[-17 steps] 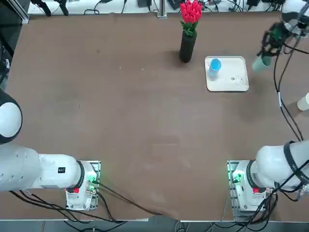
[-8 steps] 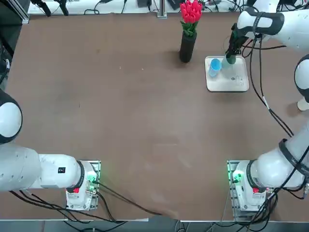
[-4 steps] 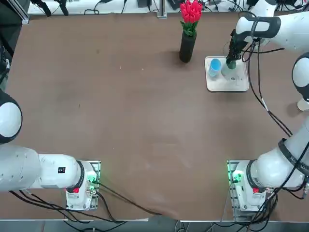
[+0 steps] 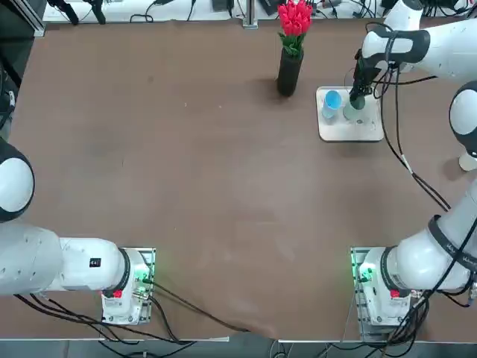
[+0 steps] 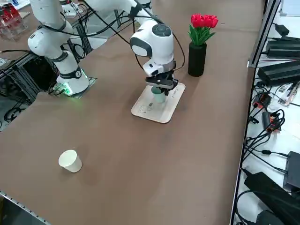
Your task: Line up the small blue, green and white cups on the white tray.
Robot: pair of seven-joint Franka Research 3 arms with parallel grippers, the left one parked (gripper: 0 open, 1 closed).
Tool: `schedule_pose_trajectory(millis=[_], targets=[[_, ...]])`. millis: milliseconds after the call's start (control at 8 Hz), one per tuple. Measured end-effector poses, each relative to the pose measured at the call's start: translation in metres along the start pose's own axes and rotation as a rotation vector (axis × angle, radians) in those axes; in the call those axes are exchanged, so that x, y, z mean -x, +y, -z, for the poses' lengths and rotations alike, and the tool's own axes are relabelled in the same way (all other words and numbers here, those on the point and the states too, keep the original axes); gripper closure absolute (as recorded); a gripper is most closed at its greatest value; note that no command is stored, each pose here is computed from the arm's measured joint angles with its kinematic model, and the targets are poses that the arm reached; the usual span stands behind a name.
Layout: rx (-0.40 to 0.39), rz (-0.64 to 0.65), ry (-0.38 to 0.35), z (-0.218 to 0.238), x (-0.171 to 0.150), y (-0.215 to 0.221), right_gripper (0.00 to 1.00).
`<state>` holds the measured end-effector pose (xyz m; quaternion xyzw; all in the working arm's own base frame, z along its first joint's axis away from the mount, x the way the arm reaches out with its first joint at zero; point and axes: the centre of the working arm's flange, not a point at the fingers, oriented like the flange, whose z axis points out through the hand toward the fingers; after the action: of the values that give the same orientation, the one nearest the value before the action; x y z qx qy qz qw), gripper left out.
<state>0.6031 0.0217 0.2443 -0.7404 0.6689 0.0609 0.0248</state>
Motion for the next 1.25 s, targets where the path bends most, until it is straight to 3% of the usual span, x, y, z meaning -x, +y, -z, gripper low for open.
schedule_pose_trajectory(millis=[125,250,625,875,1125,1250], targets=[[0.000,0.001,0.002,0.000,0.000,0.000,0.97],[0.001,0.001,0.003,0.000,0.000,0.000,0.85],[-0.015,0.005,0.007,0.009,0.003,-0.003,0.32],[-0.039,0.009,0.004,0.050,0.007,-0.010,0.00],[0.021,-0.005,0.002,0.102,-0.006,-0.007,0.00],[0.057,-0.019,0.021,0.117,-0.030,0.001,0.00]])
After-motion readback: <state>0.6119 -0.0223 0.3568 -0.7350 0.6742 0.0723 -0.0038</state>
